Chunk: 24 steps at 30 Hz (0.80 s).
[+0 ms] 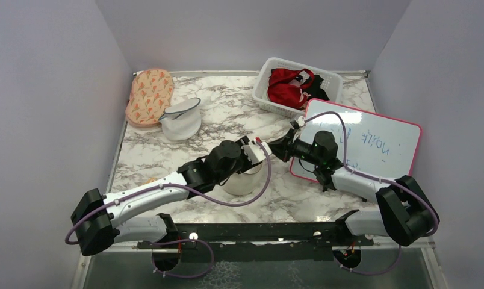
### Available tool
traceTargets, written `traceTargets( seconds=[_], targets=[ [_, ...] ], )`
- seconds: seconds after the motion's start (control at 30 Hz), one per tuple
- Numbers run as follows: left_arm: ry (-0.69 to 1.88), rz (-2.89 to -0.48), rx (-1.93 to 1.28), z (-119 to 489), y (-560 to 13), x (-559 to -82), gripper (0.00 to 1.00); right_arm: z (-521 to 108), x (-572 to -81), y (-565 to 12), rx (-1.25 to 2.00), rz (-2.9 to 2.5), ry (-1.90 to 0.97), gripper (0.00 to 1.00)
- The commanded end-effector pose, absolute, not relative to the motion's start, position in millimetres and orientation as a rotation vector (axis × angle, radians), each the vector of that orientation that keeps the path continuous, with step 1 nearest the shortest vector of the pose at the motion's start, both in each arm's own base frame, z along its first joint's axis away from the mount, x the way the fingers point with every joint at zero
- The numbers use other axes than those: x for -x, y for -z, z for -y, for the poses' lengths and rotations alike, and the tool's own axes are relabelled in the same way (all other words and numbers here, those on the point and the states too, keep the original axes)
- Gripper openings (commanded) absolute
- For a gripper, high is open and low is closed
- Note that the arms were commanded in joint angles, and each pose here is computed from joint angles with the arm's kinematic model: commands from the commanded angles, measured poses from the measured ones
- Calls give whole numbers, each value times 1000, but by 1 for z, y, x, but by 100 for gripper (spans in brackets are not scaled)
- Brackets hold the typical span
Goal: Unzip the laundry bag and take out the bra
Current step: Unzip the laundry bag at the center of the board.
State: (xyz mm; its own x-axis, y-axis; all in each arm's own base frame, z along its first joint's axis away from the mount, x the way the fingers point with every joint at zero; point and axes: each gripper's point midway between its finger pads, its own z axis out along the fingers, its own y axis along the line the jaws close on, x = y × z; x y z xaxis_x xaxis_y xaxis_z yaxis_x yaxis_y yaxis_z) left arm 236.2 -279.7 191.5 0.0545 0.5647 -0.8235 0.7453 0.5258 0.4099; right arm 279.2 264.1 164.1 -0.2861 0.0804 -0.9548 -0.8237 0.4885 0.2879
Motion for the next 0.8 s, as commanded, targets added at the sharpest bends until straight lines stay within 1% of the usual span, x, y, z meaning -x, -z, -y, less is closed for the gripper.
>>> traceTargets(
  seconds=[0.0, 0.17, 0.23, 0.3, 0.4, 0.43, 0.57, 0.77],
  targets=[
    [145, -1614, -1095, 288, -209, -251, 36, -271, -267, -185, 730, -1513, -1036, 1],
    [142, -1628, -1121, 297, -201, -251, 32, -276, -258, -192, 774, -1472, -1033, 1],
    [131, -1635, -1127, 298, -198, -252, 29, -279, -255, -193, 793, -1465, -1031, 1],
    [117, -1639, -1127, 297, -197, -252, 22, -282, -255, -192, 802, -1468, -1023, 1],
    [117, -1618, -1126, 296, -204, -251, 7, -282, -257, -190, 793, -1477, -1015, 1],
    [117, -1610, -1124, 295, -206, -250, 5, -282, -257, -190, 789, -1480, -1011, 1],
    [102, -1581, -1102, 285, -217, -248, 0, -281, -259, -188, 786, -1486, -998, 1],
    [168, -1510, -1084, 271, -235, -231, 0, -274, -268, -183, 735, -1521, -943, 1]
  ],
)
